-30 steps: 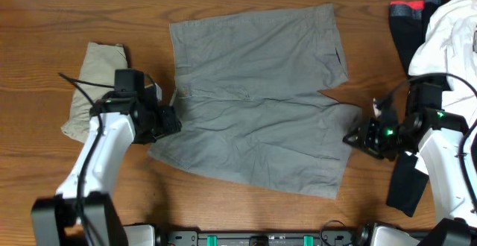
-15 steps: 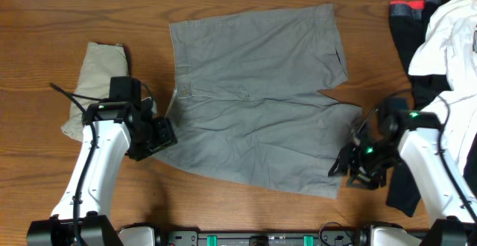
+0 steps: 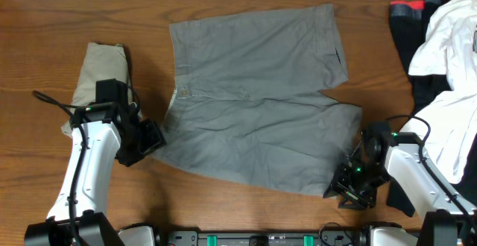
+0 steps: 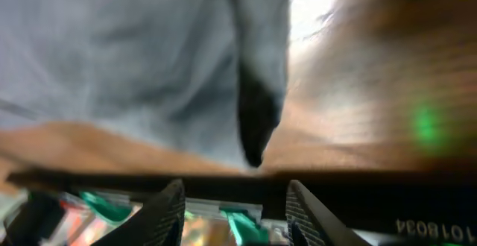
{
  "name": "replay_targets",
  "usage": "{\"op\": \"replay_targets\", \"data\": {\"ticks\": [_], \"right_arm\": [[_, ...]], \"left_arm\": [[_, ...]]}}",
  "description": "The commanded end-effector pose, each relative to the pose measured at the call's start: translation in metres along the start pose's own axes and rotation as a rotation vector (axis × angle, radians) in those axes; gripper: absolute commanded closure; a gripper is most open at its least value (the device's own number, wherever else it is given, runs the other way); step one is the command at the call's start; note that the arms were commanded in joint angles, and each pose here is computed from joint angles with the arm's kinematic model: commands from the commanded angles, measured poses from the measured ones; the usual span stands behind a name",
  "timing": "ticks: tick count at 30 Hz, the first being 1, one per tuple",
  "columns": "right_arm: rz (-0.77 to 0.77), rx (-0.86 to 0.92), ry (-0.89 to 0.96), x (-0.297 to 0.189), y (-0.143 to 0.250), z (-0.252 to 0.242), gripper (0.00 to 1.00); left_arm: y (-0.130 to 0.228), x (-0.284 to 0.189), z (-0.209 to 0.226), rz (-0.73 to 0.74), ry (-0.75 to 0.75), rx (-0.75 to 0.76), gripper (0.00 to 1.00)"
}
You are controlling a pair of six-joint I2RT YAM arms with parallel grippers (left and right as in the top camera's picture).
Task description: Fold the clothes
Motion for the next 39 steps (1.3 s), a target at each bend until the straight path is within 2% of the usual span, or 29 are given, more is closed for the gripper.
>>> {"op": "replay_targets", "data": {"ticks": [1,5,7,10,23,31,35,37,39], "right_arm": [[-0.043,0.065,0.024,0.004,-0.007,-0.003,0.57],[-0.099,0.06,0.049,0.003,-0.018,-0.005,0.57],[-0.119,0.062,0.072,0.003,-0.021,-0.008,0.62],[-0.13,0.06,0.077,0.003,-0.023,-0.009,0.64],[-0.102,0.027,0.08,0.017,-0.016,-0.01,0.65],[-0.158,-0.022,0.061,0.016,-0.028,-0.003,0.65],[-0.165,-0.013,0.055,0.016,-0.029,-0.002,0.79],[-0.15,-0.007,0.052,0.017,-0.027,-0.002,0.78],[-0.123,0.003,0.063,0.017,-0.021,-0.005,0.64]], "left_arm": [[-0.002,-0.003,0.002,-0.014,-0.009,0.007,0.38],[-0.001,-0.003,0.002,-0.011,-0.01,0.006,0.38],[-0.001,-0.003,0.002,-0.011,-0.01,0.006,0.37],[-0.001,-0.003,0.002,-0.011,-0.01,0.006,0.38],[-0.001,-0.003,0.003,-0.014,-0.017,0.006,0.38],[-0.001,-0.003,0.003,-0.013,-0.017,0.006,0.37],[0.0,-0.003,0.003,-0.01,-0.018,0.005,0.37],[0.0,-0.003,0.004,-0.006,-0.019,0.004,0.37],[0.001,-0.003,0.004,-0.003,-0.021,0.004,0.37]]}}
Point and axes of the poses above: each gripper's point midway between its finger pads, its own x axis out along the fingers, its own z axis along the line the jaws close on, y = z × x, the point moved 3 cm from there along -x, back along the fingers
